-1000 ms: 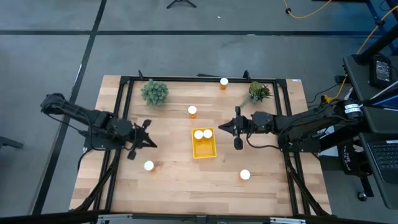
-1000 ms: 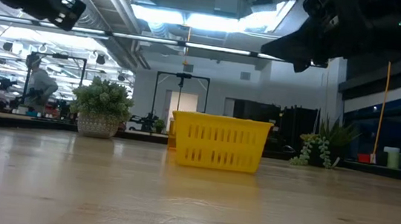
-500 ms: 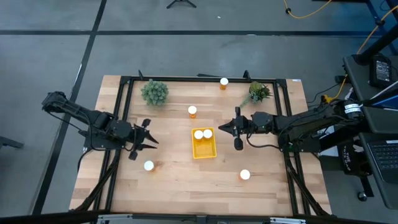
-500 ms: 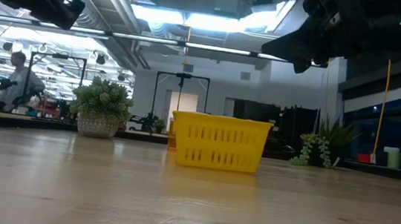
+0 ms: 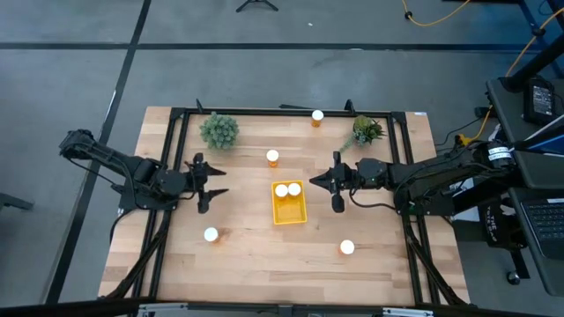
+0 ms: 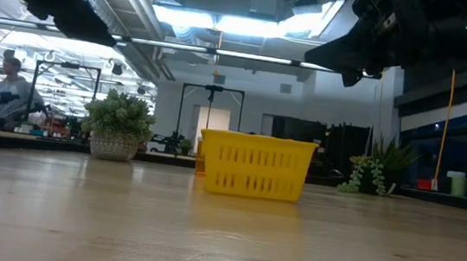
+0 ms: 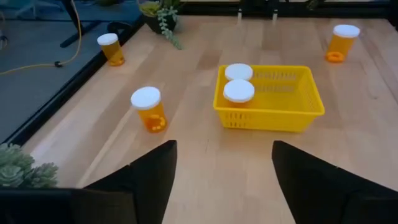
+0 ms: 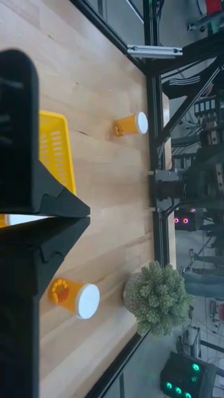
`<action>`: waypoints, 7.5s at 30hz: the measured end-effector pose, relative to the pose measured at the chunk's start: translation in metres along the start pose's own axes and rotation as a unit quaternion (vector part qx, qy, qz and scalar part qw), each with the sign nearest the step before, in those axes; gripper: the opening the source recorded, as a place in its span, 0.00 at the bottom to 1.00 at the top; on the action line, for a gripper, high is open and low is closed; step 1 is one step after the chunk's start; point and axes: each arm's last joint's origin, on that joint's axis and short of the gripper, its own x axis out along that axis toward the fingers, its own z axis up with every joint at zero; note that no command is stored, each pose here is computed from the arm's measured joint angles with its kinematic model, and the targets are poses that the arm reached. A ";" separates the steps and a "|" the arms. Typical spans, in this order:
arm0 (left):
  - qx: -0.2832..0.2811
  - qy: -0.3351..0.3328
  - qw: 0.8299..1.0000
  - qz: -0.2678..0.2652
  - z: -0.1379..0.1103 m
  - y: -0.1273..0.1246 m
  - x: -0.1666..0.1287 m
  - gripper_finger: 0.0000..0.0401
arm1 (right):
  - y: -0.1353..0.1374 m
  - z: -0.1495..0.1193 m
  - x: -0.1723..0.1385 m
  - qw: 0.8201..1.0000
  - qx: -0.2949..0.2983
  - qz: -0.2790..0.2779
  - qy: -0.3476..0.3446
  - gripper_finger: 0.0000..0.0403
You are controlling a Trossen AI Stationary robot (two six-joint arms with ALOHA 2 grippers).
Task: Pick and place pill bottles into a basket
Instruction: Put the orange pill bottle into the yellow bin
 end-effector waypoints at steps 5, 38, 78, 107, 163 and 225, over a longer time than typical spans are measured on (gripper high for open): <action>-0.005 -0.008 1.000 -0.003 0.002 -0.001 0.000 0.65 | 0.000 0.000 0.000 1.000 -0.001 0.000 0.000 0.04; 0.172 0.030 0.980 -0.094 -0.003 -0.014 0.014 0.68 | 0.000 0.000 0.000 1.000 -0.015 0.000 0.001 0.04; 0.010 0.253 0.944 -0.211 -0.026 -0.022 -0.006 0.70 | 0.011 -0.004 -0.001 0.999 0.021 0.021 0.018 0.04; -0.017 0.276 0.948 -0.155 -0.071 -0.086 0.001 0.70 | 0.011 -0.004 -0.001 0.999 0.017 0.022 0.017 0.04; 0.008 0.212 0.968 -0.136 -0.080 -0.107 0.015 0.54 | 0.011 -0.003 -0.001 0.999 0.019 0.022 0.015 0.04; -0.019 -0.007 0.996 -0.091 0.037 -0.071 0.090 0.52 | 0.011 -0.002 -0.001 1.000 0.020 0.023 0.009 0.04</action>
